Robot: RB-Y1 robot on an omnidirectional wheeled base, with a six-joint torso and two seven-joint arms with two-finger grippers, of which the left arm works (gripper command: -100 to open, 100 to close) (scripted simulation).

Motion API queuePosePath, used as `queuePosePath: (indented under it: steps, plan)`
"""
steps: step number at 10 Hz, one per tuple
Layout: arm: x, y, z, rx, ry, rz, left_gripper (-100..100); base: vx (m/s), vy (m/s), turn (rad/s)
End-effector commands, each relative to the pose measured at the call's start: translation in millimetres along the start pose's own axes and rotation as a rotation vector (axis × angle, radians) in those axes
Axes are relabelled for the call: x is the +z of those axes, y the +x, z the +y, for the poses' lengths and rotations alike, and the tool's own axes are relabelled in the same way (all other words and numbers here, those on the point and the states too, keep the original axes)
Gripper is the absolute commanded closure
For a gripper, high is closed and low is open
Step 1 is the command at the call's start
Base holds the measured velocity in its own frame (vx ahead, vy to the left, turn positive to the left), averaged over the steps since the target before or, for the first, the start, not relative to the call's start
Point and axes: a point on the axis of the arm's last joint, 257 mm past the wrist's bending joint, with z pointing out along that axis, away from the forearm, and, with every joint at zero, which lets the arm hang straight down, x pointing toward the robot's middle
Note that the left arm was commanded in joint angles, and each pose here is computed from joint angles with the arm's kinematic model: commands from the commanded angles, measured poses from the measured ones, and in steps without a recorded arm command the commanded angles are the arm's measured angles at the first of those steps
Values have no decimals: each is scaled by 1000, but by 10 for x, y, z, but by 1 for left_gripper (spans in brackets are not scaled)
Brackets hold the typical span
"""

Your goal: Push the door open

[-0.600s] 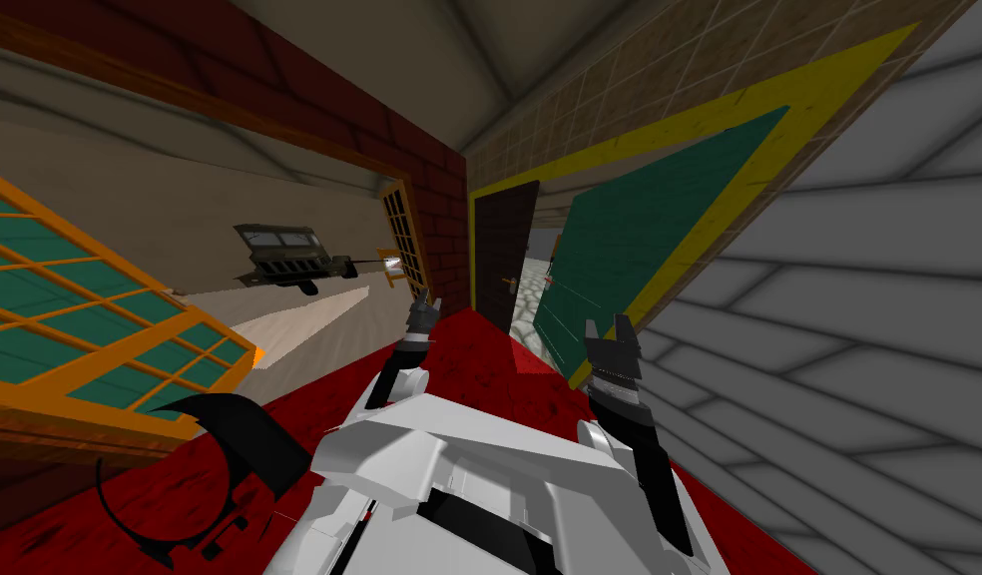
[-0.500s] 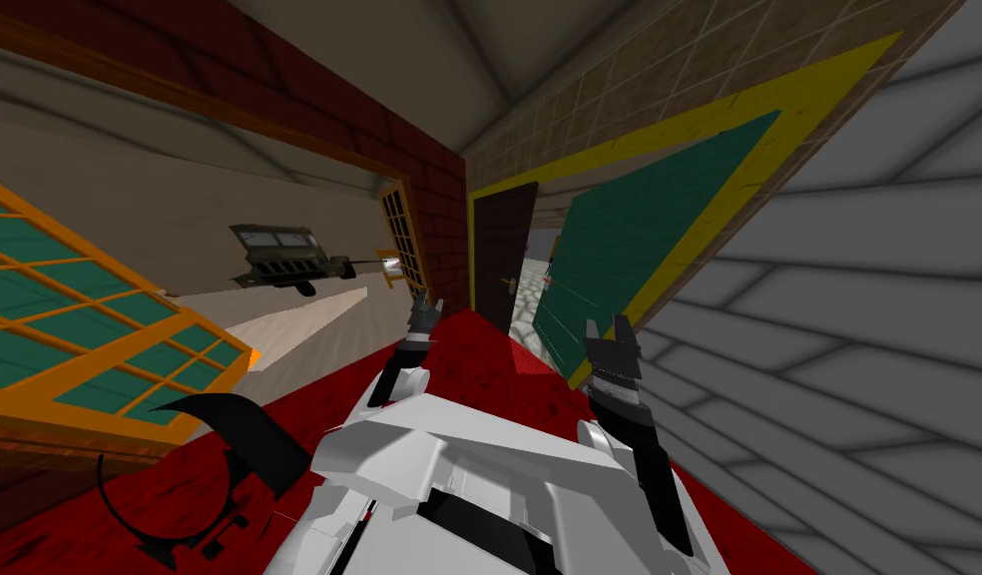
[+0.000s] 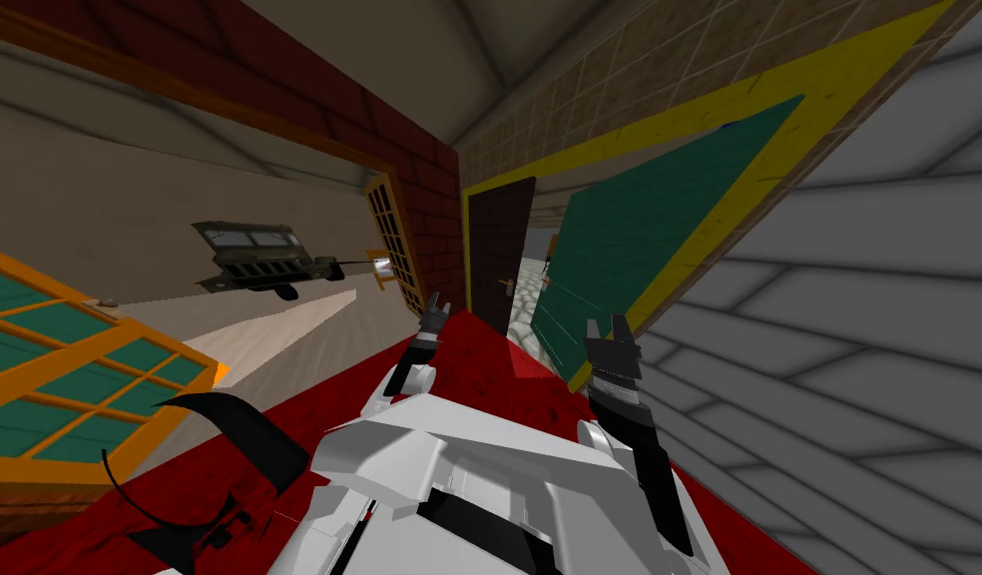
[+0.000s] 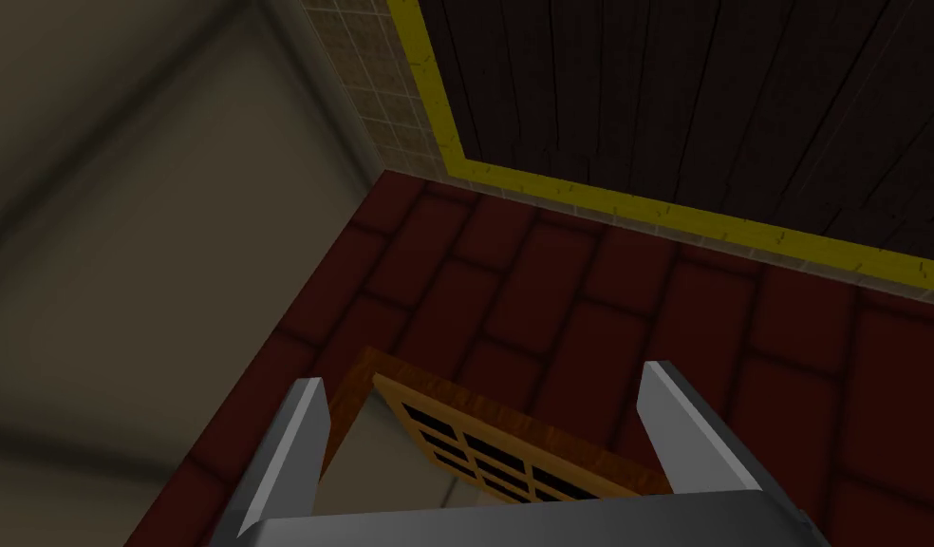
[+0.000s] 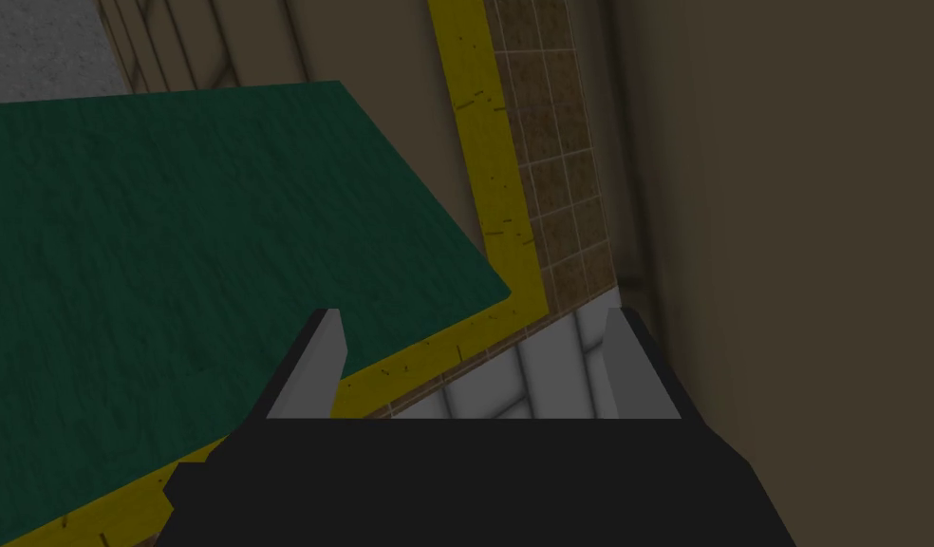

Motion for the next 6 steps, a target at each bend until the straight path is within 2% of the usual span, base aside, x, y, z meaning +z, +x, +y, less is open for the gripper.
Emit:
queuePosePath:
  steps: [1,6]
  plan:
    - [27,47,150,-12,-25,15,-100,140,34,-96]
    - [66,129,457,-29,-69,40,-100,96,25,-57]
